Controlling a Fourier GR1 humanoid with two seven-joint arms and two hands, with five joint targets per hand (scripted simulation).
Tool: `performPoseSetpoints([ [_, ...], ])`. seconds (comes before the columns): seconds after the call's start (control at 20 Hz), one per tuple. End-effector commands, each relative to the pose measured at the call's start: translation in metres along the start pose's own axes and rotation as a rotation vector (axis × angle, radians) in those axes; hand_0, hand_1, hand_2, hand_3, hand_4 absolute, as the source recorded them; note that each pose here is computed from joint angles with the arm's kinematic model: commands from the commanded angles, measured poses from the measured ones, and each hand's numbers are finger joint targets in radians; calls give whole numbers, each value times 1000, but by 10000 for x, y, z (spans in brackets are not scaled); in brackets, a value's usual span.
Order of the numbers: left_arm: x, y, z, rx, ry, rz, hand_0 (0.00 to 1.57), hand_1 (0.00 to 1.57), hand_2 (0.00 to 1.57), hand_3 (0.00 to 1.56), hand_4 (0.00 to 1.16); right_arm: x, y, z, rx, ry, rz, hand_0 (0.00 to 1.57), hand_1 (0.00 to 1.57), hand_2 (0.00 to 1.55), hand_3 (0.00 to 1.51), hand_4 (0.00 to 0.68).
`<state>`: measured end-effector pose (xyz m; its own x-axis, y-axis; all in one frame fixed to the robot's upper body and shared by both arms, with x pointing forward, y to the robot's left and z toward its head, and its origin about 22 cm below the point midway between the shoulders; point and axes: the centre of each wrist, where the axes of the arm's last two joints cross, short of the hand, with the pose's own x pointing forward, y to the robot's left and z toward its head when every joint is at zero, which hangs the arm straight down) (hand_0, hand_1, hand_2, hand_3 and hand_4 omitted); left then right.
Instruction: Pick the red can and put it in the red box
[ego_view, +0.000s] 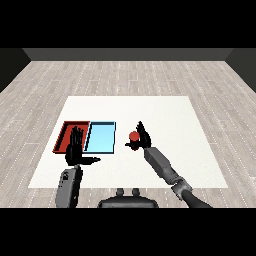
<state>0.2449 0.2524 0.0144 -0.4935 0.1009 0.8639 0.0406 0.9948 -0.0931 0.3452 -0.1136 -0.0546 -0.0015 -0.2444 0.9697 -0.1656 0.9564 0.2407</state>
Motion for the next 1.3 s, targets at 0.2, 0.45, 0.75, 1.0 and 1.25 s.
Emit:
performPoseSetpoints([
  [0.2,4,144,66,2,-14,11,0,0,0,0,0,-111,-29,-48,-78,12,115,1396,1396,1412,1369,293],
  [0.45,59,-45,24,12,-1,-12,0,0,0,0,0,-111,61,-27,-94,58,185,1525,1525,1476,1430,573],
  [0.75,68,-50,229,-4,-17,-2,0,0,0,0,0,-102,87,-54,-100,88,264,1528,1528,1472,1420,551],
  [1.0,10,-70,49,8,10,-5,0,0,0,0,0,-58,269,-63,-85,99,253,1531,1531,1468,1413,546],
  [1.25,136,-41,132,12,-8,-9,0,0,0,0,0,-58,146,-94,-103,57,247,1548,1548,1475,1411,558],
])
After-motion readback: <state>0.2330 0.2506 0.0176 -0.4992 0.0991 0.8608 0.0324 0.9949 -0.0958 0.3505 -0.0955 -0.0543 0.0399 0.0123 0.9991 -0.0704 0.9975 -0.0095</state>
